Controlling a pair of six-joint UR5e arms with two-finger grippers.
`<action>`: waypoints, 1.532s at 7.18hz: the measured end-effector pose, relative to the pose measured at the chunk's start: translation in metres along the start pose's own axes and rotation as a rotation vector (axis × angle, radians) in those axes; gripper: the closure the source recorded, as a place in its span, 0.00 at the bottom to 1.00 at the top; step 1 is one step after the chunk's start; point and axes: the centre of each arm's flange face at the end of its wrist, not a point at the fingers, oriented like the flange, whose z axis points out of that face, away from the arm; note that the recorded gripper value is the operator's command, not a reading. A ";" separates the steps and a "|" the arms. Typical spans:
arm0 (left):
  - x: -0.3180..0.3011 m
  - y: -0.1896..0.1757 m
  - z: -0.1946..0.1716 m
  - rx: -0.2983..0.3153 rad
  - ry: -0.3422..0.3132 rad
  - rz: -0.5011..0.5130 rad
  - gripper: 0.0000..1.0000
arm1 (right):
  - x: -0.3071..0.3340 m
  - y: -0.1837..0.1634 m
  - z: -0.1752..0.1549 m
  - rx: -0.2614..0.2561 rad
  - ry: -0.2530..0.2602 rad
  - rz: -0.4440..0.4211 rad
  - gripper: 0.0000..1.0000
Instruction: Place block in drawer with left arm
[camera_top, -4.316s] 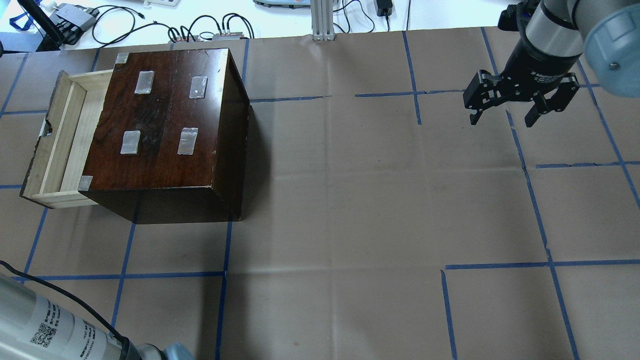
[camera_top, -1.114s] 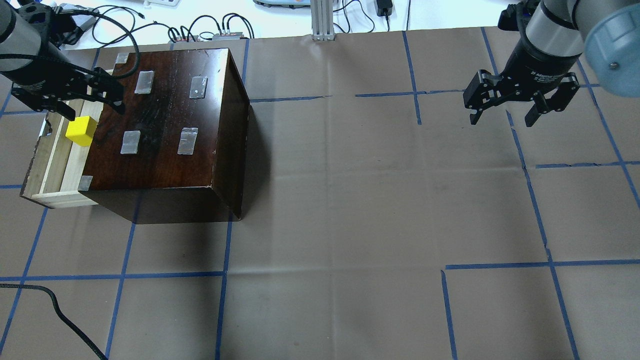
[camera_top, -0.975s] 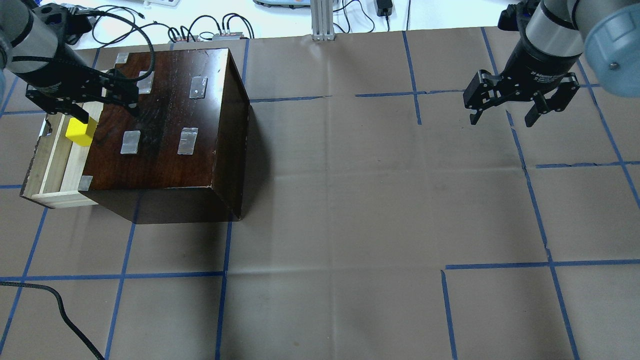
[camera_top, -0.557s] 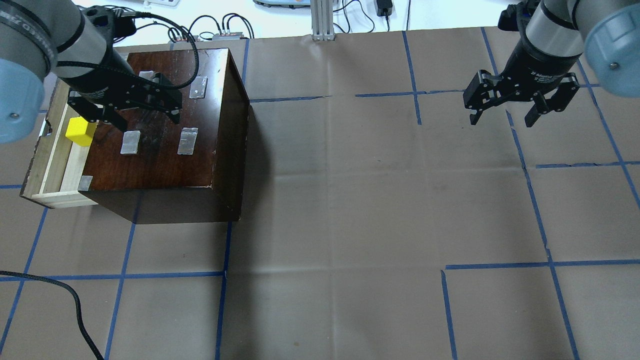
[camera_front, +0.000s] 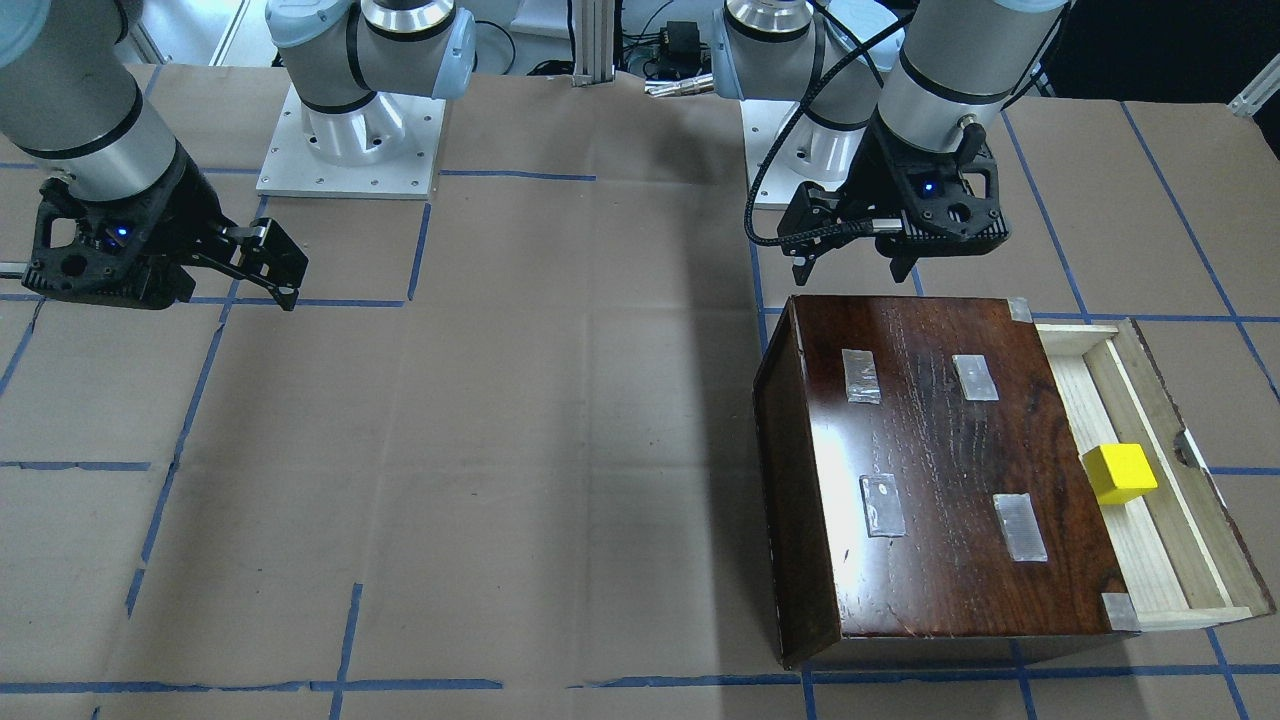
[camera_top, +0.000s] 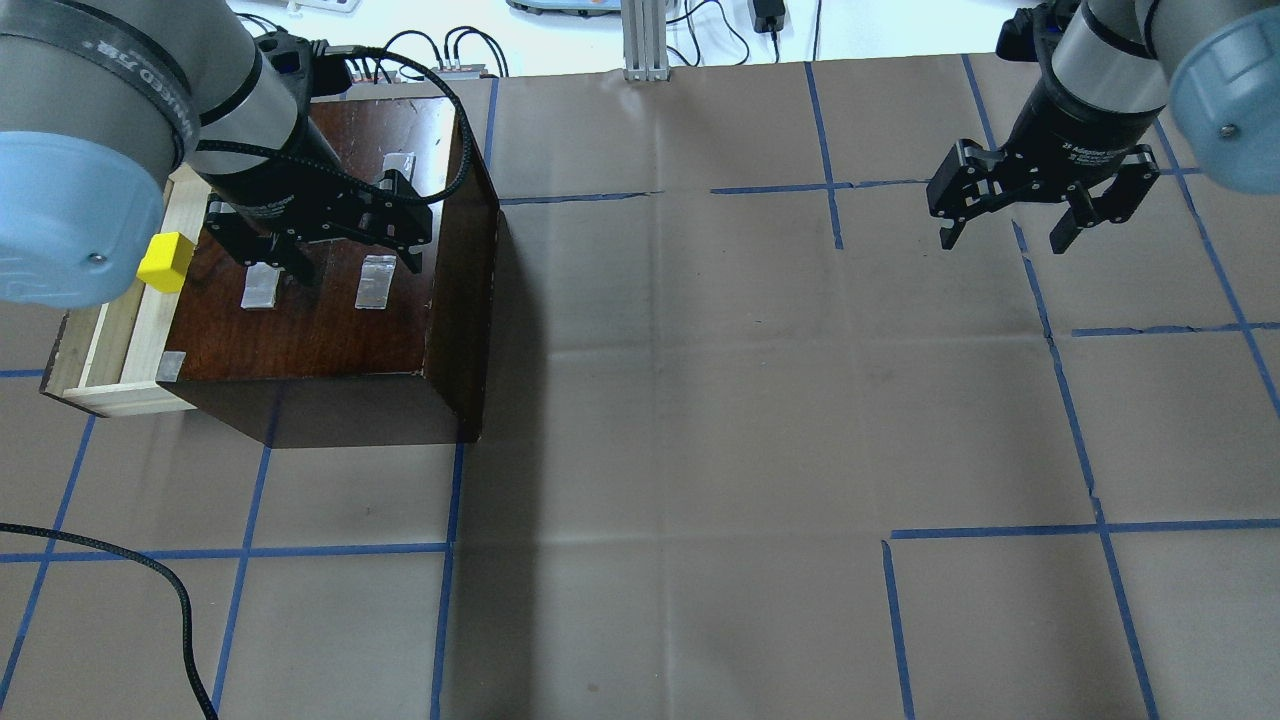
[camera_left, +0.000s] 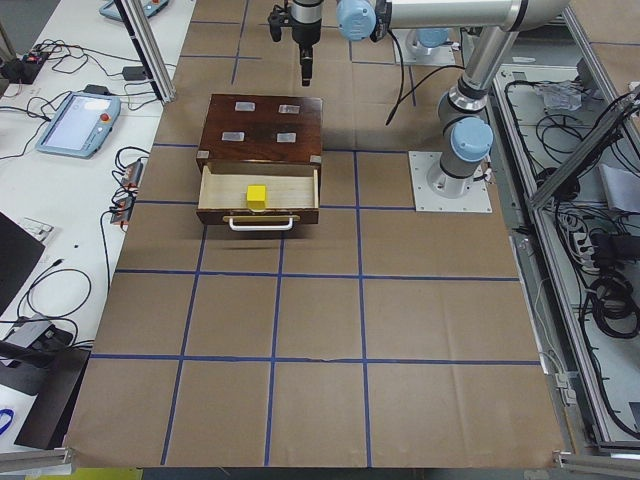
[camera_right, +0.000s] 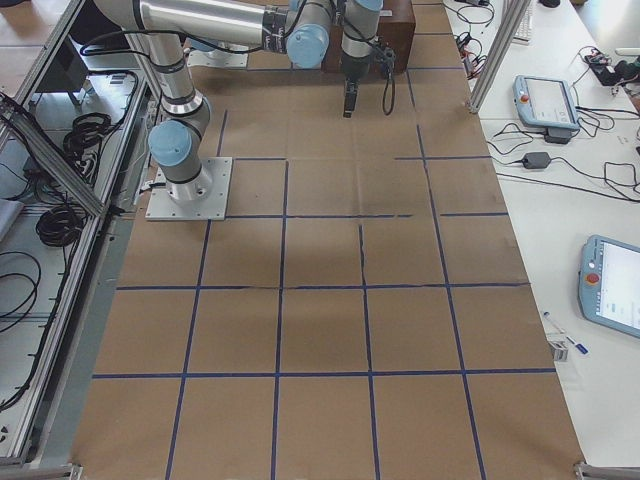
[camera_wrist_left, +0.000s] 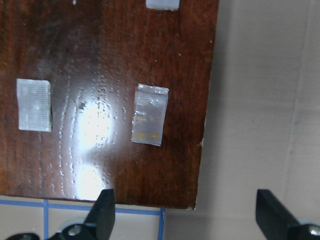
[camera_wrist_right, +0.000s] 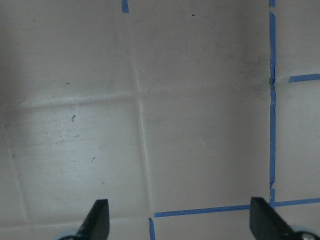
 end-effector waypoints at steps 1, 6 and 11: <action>0.001 0.001 0.000 -0.004 0.000 0.002 0.02 | 0.000 0.000 0.000 0.000 0.000 0.000 0.00; 0.001 0.001 0.002 -0.018 -0.003 0.013 0.02 | 0.000 0.000 0.000 -0.001 0.000 0.000 0.00; 0.001 0.001 0.004 -0.042 -0.004 0.022 0.02 | 0.000 0.000 0.000 0.000 0.000 0.000 0.00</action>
